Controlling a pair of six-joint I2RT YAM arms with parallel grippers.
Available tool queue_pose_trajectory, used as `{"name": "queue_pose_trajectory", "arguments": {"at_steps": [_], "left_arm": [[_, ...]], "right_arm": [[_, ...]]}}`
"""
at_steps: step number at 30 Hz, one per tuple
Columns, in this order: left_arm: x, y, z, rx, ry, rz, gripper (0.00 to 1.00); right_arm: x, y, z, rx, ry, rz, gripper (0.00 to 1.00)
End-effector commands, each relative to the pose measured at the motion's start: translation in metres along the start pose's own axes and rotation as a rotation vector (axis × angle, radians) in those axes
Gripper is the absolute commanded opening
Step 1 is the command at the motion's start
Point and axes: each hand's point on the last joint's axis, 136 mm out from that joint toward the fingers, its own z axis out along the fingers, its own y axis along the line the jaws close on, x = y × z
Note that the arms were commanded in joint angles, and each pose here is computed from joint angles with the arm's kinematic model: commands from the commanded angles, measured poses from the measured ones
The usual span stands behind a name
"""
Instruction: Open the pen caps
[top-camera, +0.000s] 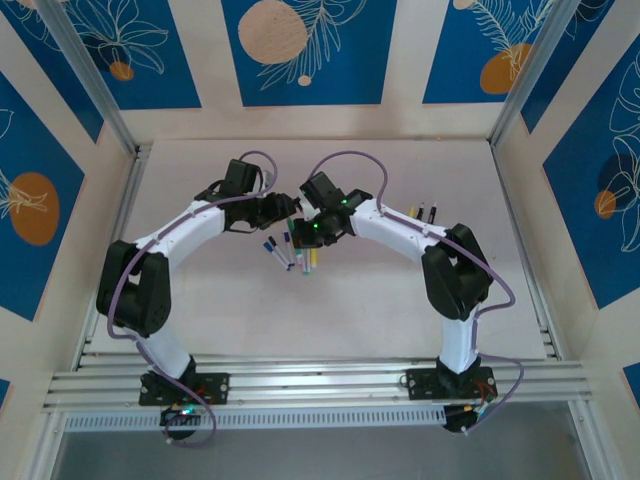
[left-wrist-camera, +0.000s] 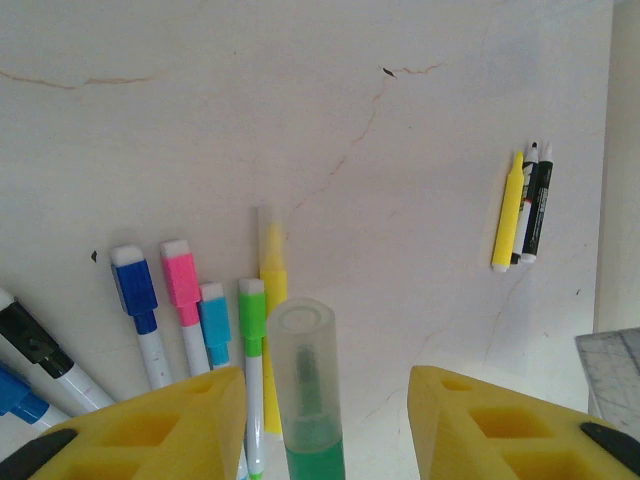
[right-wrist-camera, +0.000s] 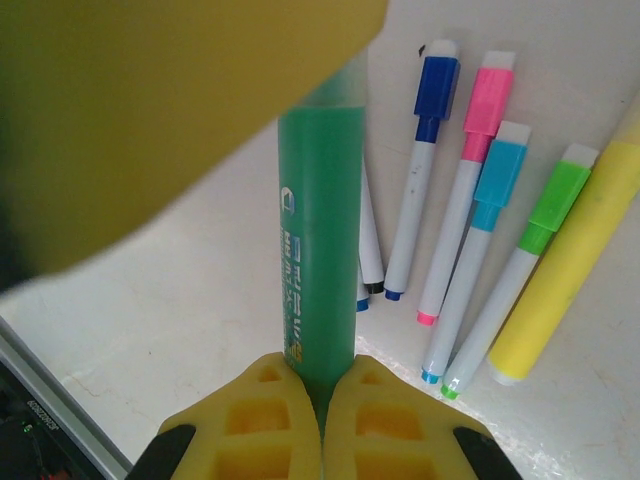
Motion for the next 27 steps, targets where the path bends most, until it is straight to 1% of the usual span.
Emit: {"name": "queue_pose_trajectory", "arguments": {"at_steps": [1,6,11,12,13,14,17,18,20,22,25,27], "left_arm": [[-0.001,-0.014,0.001,0.046,0.000,0.010,0.44],[-0.001,-0.013,0.003,0.044,0.005,0.011,0.35],[0.000,-0.013,0.006,0.054,0.013,0.008,0.17],[0.000,-0.014,0.006,0.055,0.014,0.008,0.13],[0.000,-0.014,0.006,0.055,0.014,0.007,0.03],[0.000,-0.013,0.006,0.056,0.009,0.005,0.00],[-0.001,-0.017,0.005,0.089,-0.005,-0.008,0.00],[0.000,-0.018,0.005,0.099,-0.003,-0.012,0.00],[0.000,-0.020,0.005,0.117,-0.004,-0.022,0.00],[0.000,-0.025,0.003,0.141,-0.004,-0.029,0.00],[-0.001,-0.029,0.001,0.151,-0.004,-0.026,0.00],[-0.002,-0.030,-0.001,0.147,-0.004,-0.018,0.00]], "right_arm": [[-0.002,0.021,-0.020,-0.056,-0.031,-0.045,0.00],[-0.002,0.025,-0.025,-0.068,-0.048,-0.050,0.00],[-0.003,0.027,-0.029,-0.074,-0.056,-0.055,0.00],[-0.003,0.027,-0.028,-0.072,-0.055,-0.054,0.00],[-0.003,0.027,-0.028,-0.074,-0.056,-0.053,0.00],[-0.003,0.027,-0.028,-0.076,-0.055,-0.053,0.00],[-0.003,0.027,-0.026,-0.078,-0.049,-0.050,0.01],[-0.003,0.027,-0.025,-0.079,-0.047,-0.049,0.05],[-0.002,0.027,-0.023,-0.079,-0.039,-0.048,0.22],[-0.002,0.025,-0.019,-0.075,-0.033,-0.045,0.30],[-0.001,0.023,-0.016,-0.067,-0.025,-0.042,0.33],[-0.002,0.022,-0.014,-0.062,-0.022,-0.041,0.31]]}}
